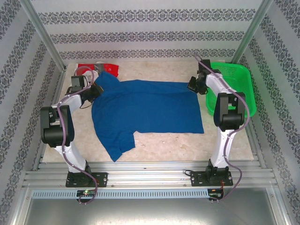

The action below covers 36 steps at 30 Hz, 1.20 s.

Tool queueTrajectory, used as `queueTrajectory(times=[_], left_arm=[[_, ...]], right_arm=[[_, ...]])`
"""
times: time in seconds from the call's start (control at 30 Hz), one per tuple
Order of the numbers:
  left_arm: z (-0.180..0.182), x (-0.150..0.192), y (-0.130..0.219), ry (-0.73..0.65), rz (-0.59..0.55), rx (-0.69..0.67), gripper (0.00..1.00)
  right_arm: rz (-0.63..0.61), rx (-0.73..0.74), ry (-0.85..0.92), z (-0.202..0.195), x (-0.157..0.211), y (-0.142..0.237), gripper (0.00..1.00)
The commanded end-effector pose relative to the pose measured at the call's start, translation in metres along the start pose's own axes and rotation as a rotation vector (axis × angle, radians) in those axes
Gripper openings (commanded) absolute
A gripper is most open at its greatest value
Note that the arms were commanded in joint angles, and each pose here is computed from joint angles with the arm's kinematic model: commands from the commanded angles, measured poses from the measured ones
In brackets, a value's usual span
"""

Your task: Fold and stack the t-shirts

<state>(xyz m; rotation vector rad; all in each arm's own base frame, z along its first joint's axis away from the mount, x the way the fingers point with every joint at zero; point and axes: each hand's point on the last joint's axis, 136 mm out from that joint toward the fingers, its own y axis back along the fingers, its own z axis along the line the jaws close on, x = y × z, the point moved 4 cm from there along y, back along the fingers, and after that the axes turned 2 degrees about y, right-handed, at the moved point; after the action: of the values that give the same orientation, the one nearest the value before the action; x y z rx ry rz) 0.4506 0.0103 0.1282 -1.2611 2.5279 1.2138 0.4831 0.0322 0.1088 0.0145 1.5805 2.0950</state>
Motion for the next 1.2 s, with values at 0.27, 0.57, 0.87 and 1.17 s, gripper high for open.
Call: queueTrajectory(times=[0.27, 0.57, 0.87, 1.17], left_arm=[[0.0, 0.033, 0.008, 0.068, 0.068, -0.005, 0.0], [0.002, 0.037, 0.011, 0.069, 0.076, -0.014, 0.0], [0.003, 0.028, 0.023, 0.086, 0.057, 0.002, 0.0], [-0.01, 0.028, 0.033, 0.126, 0.065, 0.042, 0.0]], right_arm=[[-0.028, 0.014, 0.009, 0.003, 0.0, 0.013, 0.0], [-0.018, 0.062, 0.019, -0.005, 0.006, 0.01, 0.0], [0.013, 0.118, 0.049, -0.013, 0.012, 0.002, 0.0], [0.045, 0.137, 0.067, -0.015, 0.018, -0.008, 0.0]])
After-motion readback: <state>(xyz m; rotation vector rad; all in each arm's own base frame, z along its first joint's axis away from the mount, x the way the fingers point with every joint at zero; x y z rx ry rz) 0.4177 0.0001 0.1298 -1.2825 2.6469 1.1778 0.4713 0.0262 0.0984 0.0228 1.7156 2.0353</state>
